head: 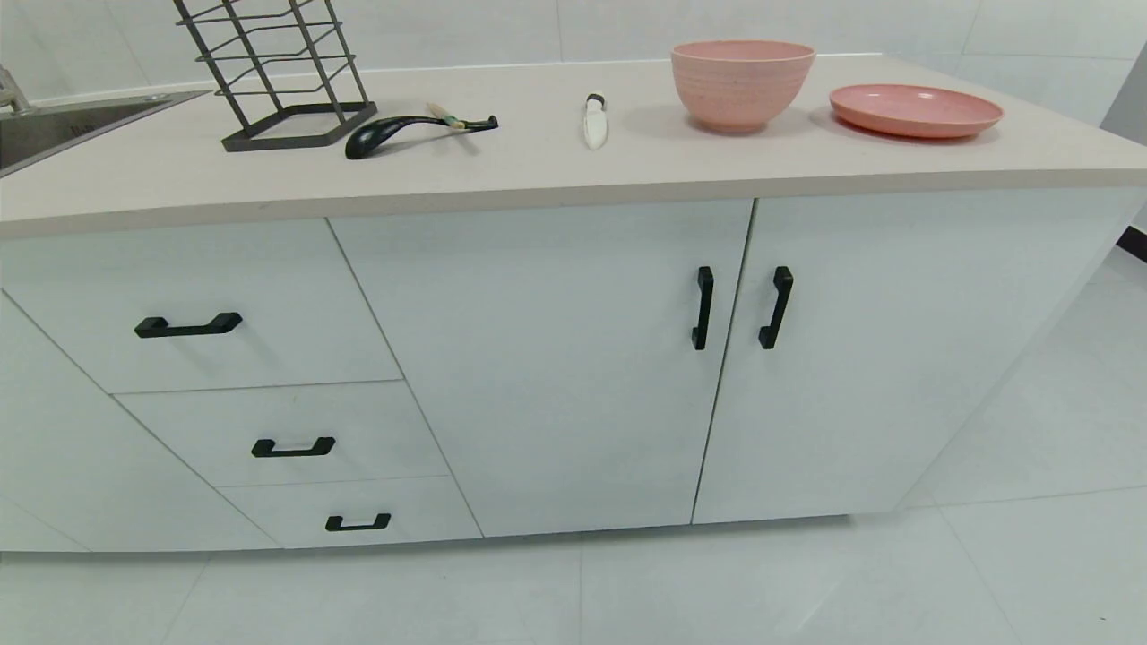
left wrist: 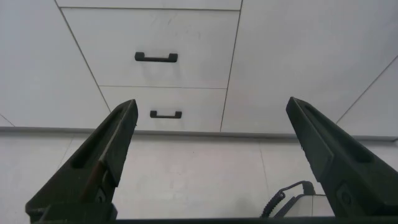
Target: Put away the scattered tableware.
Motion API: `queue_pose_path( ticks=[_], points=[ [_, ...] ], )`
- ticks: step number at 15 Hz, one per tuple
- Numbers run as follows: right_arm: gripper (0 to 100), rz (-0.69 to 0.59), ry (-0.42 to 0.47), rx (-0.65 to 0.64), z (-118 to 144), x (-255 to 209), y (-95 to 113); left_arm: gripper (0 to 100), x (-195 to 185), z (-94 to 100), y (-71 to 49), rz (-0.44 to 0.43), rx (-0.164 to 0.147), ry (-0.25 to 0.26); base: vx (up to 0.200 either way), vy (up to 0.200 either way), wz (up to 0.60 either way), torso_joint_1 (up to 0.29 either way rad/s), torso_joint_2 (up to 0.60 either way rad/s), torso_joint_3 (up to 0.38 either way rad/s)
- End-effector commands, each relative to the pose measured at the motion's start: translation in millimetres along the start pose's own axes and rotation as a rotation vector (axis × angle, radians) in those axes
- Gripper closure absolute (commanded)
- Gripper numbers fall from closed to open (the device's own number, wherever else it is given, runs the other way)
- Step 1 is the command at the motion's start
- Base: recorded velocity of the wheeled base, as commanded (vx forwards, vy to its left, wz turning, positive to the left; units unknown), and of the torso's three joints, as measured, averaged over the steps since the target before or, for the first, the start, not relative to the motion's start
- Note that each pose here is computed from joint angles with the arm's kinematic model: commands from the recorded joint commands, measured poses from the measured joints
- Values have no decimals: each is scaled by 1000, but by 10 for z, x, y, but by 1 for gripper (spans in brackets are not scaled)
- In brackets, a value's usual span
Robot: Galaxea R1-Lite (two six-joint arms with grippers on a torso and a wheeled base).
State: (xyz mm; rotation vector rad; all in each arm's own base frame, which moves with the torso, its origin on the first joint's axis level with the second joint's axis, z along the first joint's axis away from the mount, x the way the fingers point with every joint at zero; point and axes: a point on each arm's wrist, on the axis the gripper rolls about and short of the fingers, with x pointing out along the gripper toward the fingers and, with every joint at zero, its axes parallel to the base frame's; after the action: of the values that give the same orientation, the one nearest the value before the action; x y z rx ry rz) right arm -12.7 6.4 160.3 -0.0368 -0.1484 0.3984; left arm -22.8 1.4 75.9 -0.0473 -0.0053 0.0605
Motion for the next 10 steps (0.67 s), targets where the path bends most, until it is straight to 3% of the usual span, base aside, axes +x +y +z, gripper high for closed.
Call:
queue_pose_path(
  ticks=[1,4,8,10],
  points=[
    [0,89,111,27,78,303,-88,0,1,1,0,1,0,1,0,0,0,0,0,0],
    [0,141,128,37,107,757,-192,0,1,1,0,1,0,1,0,0,0,0,0,0],
    [0,231,107,10,-258,1277,-284,0,1,1,0,1,0,1,0,0,0,0,0,0],
    [0,295,82,-4,-317,1470,-329,0,1,1,0,1,0,1,0,0,0,0,0,0]
  ],
)
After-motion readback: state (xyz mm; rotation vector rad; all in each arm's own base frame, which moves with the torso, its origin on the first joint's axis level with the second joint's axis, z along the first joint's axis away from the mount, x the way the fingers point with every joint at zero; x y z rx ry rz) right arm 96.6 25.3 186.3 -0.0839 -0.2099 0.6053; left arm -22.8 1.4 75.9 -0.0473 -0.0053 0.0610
